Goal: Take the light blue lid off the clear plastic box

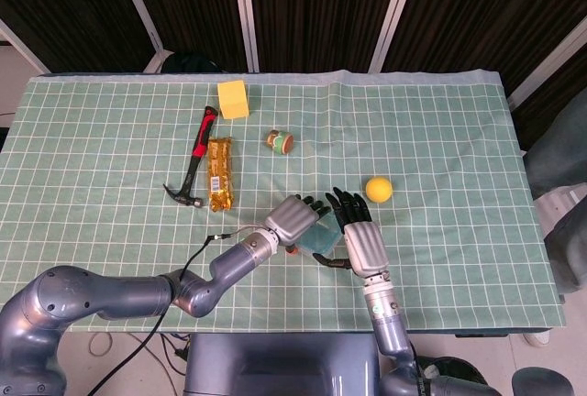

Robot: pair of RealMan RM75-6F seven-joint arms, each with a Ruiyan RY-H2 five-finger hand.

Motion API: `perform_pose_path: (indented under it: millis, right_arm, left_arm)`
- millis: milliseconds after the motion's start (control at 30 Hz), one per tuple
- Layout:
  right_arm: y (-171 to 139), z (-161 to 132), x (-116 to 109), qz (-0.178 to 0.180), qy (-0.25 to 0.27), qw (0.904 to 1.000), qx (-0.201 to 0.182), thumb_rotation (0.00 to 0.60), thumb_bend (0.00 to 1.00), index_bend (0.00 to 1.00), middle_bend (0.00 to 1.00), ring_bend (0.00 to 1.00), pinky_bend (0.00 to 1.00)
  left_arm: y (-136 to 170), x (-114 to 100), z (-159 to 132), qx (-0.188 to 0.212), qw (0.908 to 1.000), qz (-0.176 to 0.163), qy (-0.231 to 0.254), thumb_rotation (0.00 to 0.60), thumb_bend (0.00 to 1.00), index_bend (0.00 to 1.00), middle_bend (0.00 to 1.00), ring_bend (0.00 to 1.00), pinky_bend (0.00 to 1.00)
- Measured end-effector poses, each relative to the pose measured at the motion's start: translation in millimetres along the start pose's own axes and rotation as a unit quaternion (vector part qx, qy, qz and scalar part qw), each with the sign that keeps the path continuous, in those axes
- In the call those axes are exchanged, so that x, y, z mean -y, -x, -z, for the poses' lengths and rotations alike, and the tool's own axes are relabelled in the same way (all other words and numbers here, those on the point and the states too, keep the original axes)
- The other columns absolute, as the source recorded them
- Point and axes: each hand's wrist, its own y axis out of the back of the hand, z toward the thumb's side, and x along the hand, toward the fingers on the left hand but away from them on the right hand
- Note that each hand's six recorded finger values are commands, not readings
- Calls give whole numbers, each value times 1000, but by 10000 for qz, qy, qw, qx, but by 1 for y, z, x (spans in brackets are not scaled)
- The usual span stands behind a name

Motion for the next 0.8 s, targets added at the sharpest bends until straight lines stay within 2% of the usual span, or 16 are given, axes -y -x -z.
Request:
perform_pose_path:
  millis: [133,533,800]
  right_arm:
    - [2,4,-1,-3,-8,10000,73,600,559,0,0,0,0]
    - [5,5,-12,53,-41,9999,148,600,565,0,0,0,0]
    - [6,7,-12,-14,-167,9997,175,600,512,0,0,0,0]
  left_arm:
    - [0,1,-1,2,10000,-9,-36,600,256,281,371,331,520]
    - [1,1,-1,-15,10000,-52,-75,600,257,281,369,331,520]
    - [1,1,-4,13,10000,-57,-40,600,246,270,364,329,519]
